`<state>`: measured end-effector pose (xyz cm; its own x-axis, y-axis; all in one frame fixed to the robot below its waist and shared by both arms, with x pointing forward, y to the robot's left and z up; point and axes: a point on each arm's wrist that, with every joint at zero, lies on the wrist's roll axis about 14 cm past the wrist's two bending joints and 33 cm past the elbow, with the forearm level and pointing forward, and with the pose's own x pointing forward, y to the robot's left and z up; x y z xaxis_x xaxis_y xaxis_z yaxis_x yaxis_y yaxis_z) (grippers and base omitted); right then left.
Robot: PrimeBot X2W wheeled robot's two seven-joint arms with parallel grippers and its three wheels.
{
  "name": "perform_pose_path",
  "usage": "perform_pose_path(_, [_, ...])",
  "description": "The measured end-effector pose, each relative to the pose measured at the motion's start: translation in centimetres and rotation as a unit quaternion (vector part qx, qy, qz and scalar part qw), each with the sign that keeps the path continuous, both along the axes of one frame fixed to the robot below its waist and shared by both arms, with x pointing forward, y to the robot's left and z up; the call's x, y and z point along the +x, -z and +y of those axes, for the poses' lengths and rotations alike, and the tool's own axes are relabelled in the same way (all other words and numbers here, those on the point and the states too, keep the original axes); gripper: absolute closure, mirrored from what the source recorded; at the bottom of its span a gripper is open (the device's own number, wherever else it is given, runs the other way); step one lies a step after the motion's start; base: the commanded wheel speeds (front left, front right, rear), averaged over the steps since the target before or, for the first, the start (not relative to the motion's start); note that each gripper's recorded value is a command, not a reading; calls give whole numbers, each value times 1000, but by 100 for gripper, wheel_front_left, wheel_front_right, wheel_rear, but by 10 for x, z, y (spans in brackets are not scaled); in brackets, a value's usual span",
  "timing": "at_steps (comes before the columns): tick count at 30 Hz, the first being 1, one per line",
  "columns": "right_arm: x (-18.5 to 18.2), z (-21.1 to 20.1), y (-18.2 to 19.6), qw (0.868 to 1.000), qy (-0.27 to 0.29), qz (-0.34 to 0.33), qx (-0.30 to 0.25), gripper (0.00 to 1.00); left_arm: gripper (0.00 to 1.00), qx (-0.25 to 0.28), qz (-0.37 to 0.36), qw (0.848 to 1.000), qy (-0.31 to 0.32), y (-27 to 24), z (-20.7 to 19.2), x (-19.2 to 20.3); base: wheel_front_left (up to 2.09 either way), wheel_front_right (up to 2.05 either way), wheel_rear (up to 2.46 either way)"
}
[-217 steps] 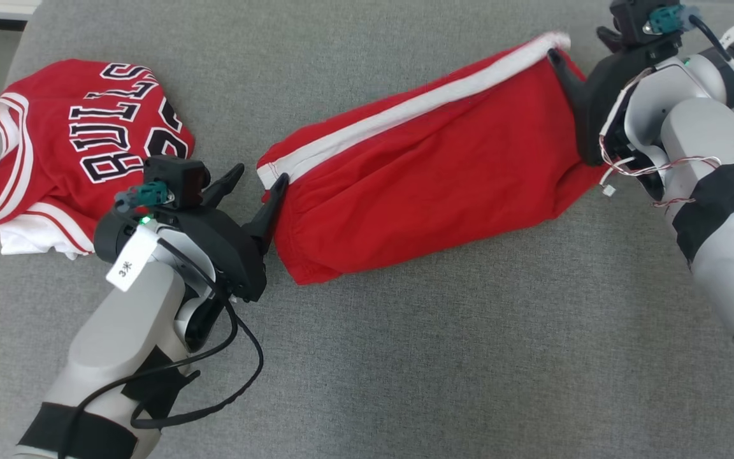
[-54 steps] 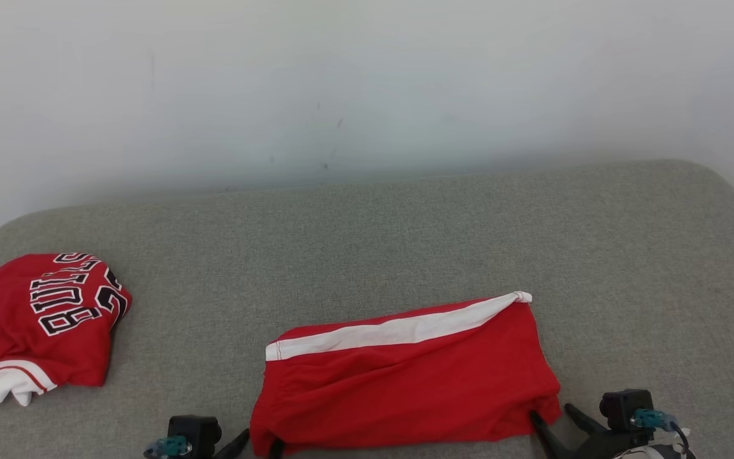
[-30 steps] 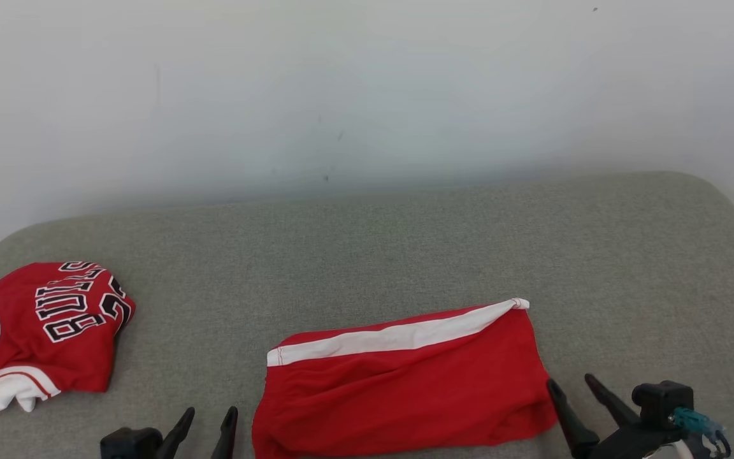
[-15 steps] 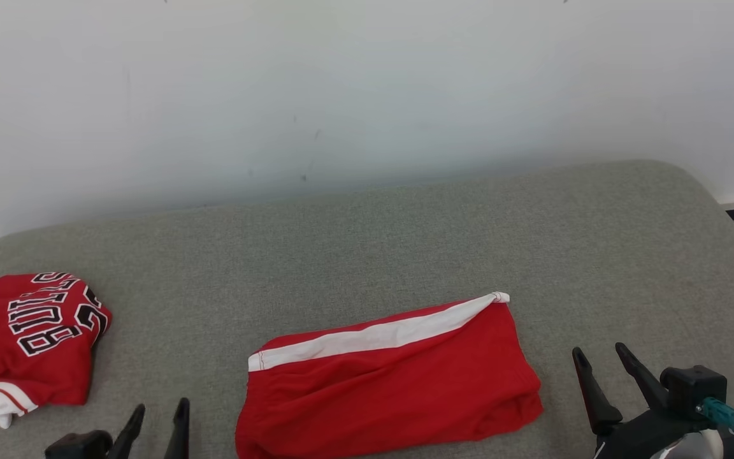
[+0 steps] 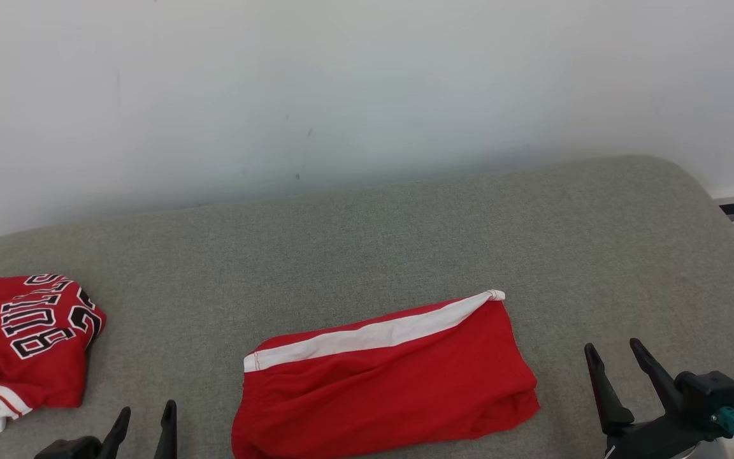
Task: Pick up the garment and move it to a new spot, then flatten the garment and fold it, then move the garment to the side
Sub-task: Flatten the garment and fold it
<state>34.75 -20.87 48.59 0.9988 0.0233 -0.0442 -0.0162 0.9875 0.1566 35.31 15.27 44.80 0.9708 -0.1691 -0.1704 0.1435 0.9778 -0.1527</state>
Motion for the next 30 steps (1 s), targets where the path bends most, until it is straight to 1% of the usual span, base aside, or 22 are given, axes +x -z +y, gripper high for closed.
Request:
perform_pose_path(11, [-2,-4,-8,1000,7,-15,-11,0,0,3,-5,1000,-16,0,4,0,0,0,0])
perform_pose_path(13, [-3,-6,-8,1000,11,-15,-14,0,0,8,-7,1000,-18,-1,6,0,0,0,0])
perform_pose_path(15, [-4,-7,-8,1000,12,-14,-15,0,0,24,-8,1000,-16,1,9,0,0,0,0])
perform_pose_path(22, [-2,-7,-14,999,13,-25,-18,0,0,42,-22,999,-24,-4,15,-1,0,0,0])
perform_pose_path(30, [-6,-9,-13,999,17,-25,-23,0,0,38,-38,998,-40,-13,20,0,0,0,0])
